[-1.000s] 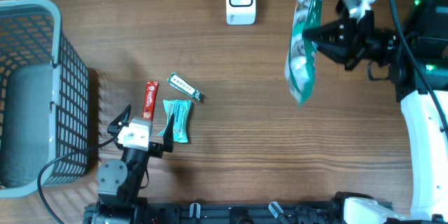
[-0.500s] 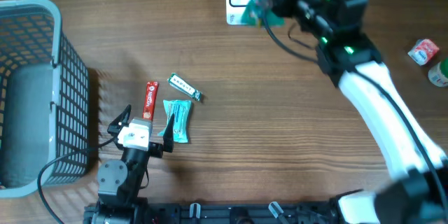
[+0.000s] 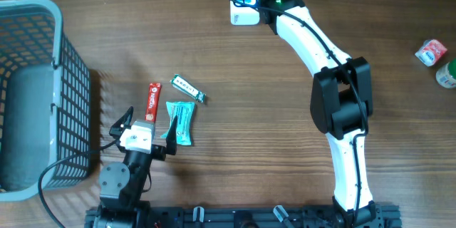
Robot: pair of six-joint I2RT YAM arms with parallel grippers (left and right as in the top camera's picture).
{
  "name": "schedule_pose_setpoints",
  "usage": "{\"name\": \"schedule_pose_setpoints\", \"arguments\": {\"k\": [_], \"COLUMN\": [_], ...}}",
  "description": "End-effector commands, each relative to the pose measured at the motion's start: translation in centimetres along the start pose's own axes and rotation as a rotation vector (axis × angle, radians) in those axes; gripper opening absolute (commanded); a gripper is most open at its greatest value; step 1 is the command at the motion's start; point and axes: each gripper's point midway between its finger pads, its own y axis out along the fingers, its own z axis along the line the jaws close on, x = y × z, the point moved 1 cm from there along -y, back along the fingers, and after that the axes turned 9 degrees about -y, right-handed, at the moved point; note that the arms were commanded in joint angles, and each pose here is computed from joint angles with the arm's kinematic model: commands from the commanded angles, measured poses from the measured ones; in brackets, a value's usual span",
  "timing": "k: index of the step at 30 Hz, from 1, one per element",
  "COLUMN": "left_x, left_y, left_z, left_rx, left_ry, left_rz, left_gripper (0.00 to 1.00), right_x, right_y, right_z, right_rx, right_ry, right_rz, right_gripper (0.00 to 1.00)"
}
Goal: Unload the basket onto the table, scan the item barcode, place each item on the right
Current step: 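Hold the green bag against the white scanner, then move the bag to the right table edge and release it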
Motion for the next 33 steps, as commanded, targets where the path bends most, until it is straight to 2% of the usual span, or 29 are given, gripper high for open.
{"name": "schedule_pose_setpoints", "arguments": {"k": [1,3,5,8,9,12,15,19,23,25,26,29,30,33], "left_x": [-0.1,-0.1,-0.1,-0.1,-0.1,-0.1,-0.1,-0.1,-0.1,-0.1,-0.1,-0.1,-0.1,-0.1], "left_y": [0.0,0.0,0.0,0.0,0.0,0.0,0.0,0.0,0.0,0.0,0.0,0.0,0.0,0.0], "left_z": [-0.1,-0.1,-0.1,-0.1,-0.1,-0.1,-0.1,-0.1,-0.1,-0.1,-0.1,-0.1,-0.1,-0.1], "left_rx": [-0.009,-0.009,-0.009,-0.009,-0.009,-0.009,-0.009,-0.009,-0.009,-0.009,-0.009,-0.009,-0.009,-0.009], "left_ry": [0.012,0.012,0.012,0.012,0.012,0.012,0.012,0.012,0.012,0.012,0.012,0.012,0.012,0.012], "left_rz": [-0.002,-0.002,-0.002,-0.002,-0.002,-0.002,-0.002,-0.002,-0.002,-0.002,-0.002,-0.002,-0.002,-0.002], "left_gripper": [1.00,1.00,1.00,1.00,1.00,1.00,1.00,1.00,1.00,1.00,1.00,1.00,1.00,1.00], "right_x": [2.1,3.2,4.1,4.0,3.7,2.5,0.4,-2.1,-1.2,-0.7,-0.5,2.3,3.4,8.0], "right_y": [-0.4,-2.2,-5.8,-11.8,-13.9,-16.0,-17.4,-19.4,-25.9,-29.0,-29.9,-30.8,-31.0,-31.1], "right_z": [-0.8,-1.6,-4.8,-12.7,-16.8,-24.1,-32.9,-40.1,-46.4,-48.0,-48.1,-45.8,-44.8,-38.6], "right_rx": [-0.061,-0.125,-0.256,-0.473,-0.557,-0.574,-0.641,-0.657,-0.818,-0.834,-0.817,-0.653,-0.625,-0.529], "right_ry": [0.025,0.029,0.049,0.122,0.167,0.185,0.275,0.377,0.493,0.556,0.585,0.614,0.607,0.532], "right_rz": [-0.027,0.022,0.114,0.286,0.339,0.443,0.478,0.505,0.451,0.439,0.436,0.387,0.367,0.315], "right_gripper": [0.04,0.04,0.05,0.05,0.04,0.05,0.05,0.04,0.05,0.43,0.78,0.96,0.99,0.99]}}
